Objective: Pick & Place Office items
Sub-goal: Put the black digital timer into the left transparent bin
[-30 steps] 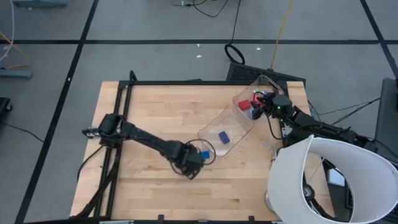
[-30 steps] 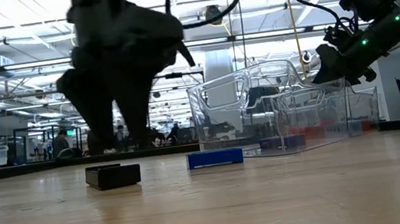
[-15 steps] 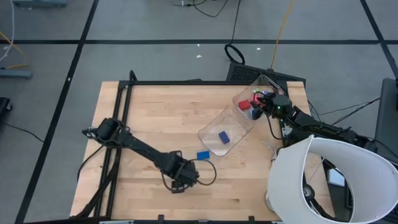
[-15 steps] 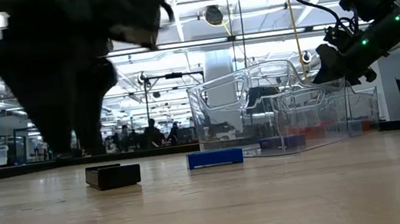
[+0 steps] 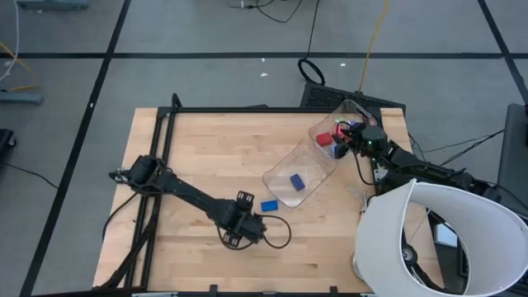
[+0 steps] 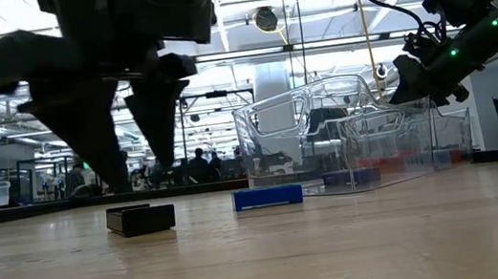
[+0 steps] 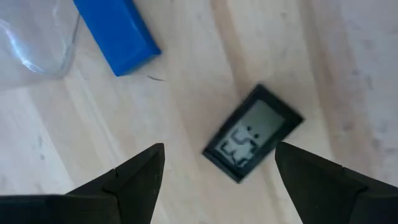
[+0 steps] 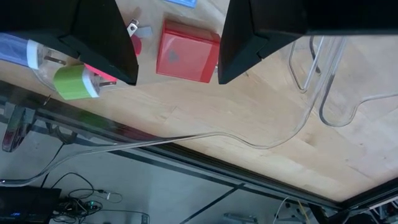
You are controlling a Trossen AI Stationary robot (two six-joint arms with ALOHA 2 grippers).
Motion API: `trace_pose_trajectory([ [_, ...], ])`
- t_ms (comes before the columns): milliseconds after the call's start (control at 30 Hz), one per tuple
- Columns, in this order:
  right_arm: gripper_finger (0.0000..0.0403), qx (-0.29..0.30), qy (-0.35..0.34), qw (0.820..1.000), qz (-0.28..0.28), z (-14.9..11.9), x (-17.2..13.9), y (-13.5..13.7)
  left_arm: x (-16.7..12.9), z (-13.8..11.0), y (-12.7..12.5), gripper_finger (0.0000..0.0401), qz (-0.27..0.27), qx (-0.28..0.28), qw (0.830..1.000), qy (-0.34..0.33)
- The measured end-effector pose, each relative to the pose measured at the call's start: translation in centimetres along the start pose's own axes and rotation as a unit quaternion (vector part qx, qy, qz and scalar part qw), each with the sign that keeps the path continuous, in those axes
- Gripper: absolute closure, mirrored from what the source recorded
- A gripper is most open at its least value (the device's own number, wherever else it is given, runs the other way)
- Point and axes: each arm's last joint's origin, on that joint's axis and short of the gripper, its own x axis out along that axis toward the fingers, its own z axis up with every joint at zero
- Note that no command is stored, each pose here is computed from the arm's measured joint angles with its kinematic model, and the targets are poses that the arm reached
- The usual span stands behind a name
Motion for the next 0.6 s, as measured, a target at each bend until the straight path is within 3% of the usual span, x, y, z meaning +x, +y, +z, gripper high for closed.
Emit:
trace_pose_trajectory([
  [267,0.0190,0.000,0.000,1.000,0.000,0.0,0.0,0.0,0.3,0.0,1.1,0.0096,-0.011,0.037,0.999,0.004],
  [467,0.0190,0.000,0.000,1.000,0.000,0.0,0.0,0.0,1.0,-0.4,1.0,0.0096,-0.075,0.078,0.994,0.009],
  [600,0.0190,0.000,-0.001,1.000,0.000,0.0,0.0,0.0,2.4,-1.0,0.7,0.0096,-0.070,0.105,0.992,0.002],
])
